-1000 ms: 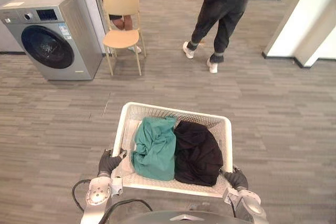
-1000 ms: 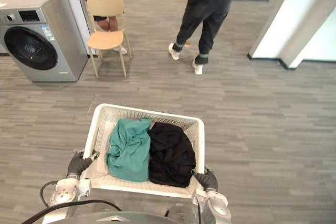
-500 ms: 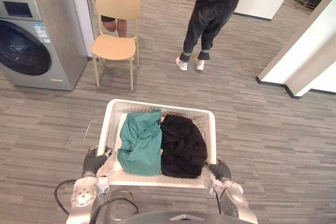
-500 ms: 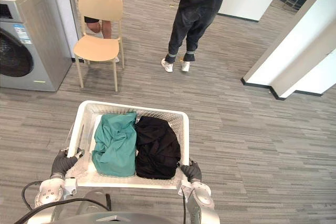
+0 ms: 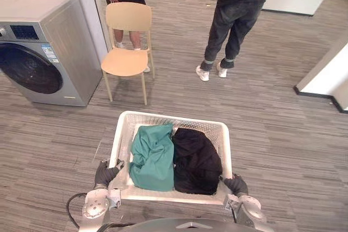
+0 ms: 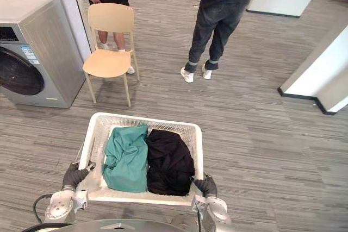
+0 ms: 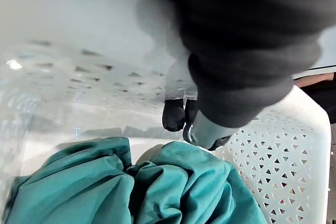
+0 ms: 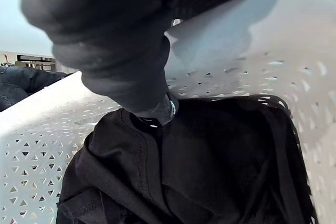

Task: Pick up the laundry basket with both hands and put the clothes into the washing machine.

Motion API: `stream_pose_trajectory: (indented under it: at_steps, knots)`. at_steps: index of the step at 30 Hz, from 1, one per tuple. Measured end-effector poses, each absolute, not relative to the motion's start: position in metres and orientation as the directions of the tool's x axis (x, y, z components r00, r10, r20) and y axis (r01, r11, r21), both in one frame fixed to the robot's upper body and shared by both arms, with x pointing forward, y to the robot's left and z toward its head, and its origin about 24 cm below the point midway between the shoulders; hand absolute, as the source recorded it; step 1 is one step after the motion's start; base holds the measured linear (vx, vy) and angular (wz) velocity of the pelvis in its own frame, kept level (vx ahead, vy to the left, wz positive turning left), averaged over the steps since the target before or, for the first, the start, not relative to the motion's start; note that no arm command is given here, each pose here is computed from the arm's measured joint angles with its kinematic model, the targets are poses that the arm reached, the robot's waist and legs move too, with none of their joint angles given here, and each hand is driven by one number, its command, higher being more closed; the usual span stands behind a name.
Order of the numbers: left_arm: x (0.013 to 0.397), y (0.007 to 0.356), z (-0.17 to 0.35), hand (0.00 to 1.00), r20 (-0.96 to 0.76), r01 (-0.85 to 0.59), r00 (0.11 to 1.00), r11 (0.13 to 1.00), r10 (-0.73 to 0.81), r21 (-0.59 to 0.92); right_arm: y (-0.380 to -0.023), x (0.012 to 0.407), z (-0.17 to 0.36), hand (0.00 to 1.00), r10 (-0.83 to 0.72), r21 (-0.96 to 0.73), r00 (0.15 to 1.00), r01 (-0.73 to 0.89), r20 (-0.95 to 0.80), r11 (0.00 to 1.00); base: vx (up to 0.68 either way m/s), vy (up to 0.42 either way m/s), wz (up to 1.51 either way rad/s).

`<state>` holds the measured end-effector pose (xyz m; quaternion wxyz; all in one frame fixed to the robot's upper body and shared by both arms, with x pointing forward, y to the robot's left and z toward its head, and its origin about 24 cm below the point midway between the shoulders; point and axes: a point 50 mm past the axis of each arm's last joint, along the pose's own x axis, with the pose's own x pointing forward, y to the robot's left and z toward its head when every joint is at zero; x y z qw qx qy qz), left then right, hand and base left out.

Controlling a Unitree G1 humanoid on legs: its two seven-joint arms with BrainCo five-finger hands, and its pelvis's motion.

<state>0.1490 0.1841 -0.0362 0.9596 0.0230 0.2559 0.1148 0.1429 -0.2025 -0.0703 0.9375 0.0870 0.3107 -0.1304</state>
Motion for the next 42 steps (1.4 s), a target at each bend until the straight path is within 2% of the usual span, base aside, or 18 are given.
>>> stream_pose_trajectory:
  at_steps: [6,7,14,20,27,31,35,38,42]
  knots:
    - [0.148,0.186,-0.038,1.00,-0.494,-0.211,0.837,0.972,0.236,0.106,-0.200,0.141,-0.071,1.00,-0.186,0.098,0.772,0.305,-0.608,0.947,0.03,0.001,0.04]
    - [0.141,0.190,-0.051,1.00,-0.540,-0.224,0.804,0.968,0.250,0.114,-0.196,0.135,-0.075,1.00,-0.185,0.112,0.757,0.322,-0.626,0.940,0.00,0.000,0.00]
    - [0.141,0.190,-0.051,1.00,-0.540,-0.226,0.804,0.968,0.248,0.108,-0.200,0.132,-0.076,1.00,-0.197,0.123,0.750,0.348,-0.631,0.929,0.00,0.000,-0.03]
    - [0.146,0.184,-0.062,1.00,-0.579,-0.207,0.790,0.976,0.203,0.061,-0.211,0.129,-0.091,1.00,-0.225,0.134,0.701,0.417,-0.677,0.899,0.01,-0.031,-0.17]
    - [0.158,0.168,-0.075,1.00,-0.617,-0.210,0.770,0.978,0.163,-0.003,-0.228,0.144,-0.102,1.00,-0.251,0.100,0.666,0.442,-0.702,0.892,0.02,0.024,0.30]
    - [0.163,0.169,-0.068,1.00,-0.590,-0.214,0.789,0.977,0.174,0.002,-0.225,0.149,-0.097,1.00,-0.246,0.109,0.695,0.424,-0.676,0.899,-0.02,0.160,1.31]
    - [0.163,0.205,-0.043,1.00,-0.492,-0.263,0.827,0.961,0.273,0.091,-0.188,0.170,-0.086,1.00,-0.158,0.217,0.765,0.364,-0.624,0.906,0.09,0.086,0.16]
    - [0.169,0.206,-0.037,1.00,-0.463,-0.266,0.846,0.962,0.265,0.064,-0.190,0.180,-0.078,1.00,-0.159,0.227,0.796,0.348,-0.584,0.909,0.24,-0.046,0.28]
    - [0.166,0.195,-0.049,1.00,-0.511,-0.276,0.824,0.961,0.245,0.015,-0.200,0.178,-0.078,1.00,-0.178,0.190,0.789,0.349,-0.588,0.918,0.49,-0.121,0.34]
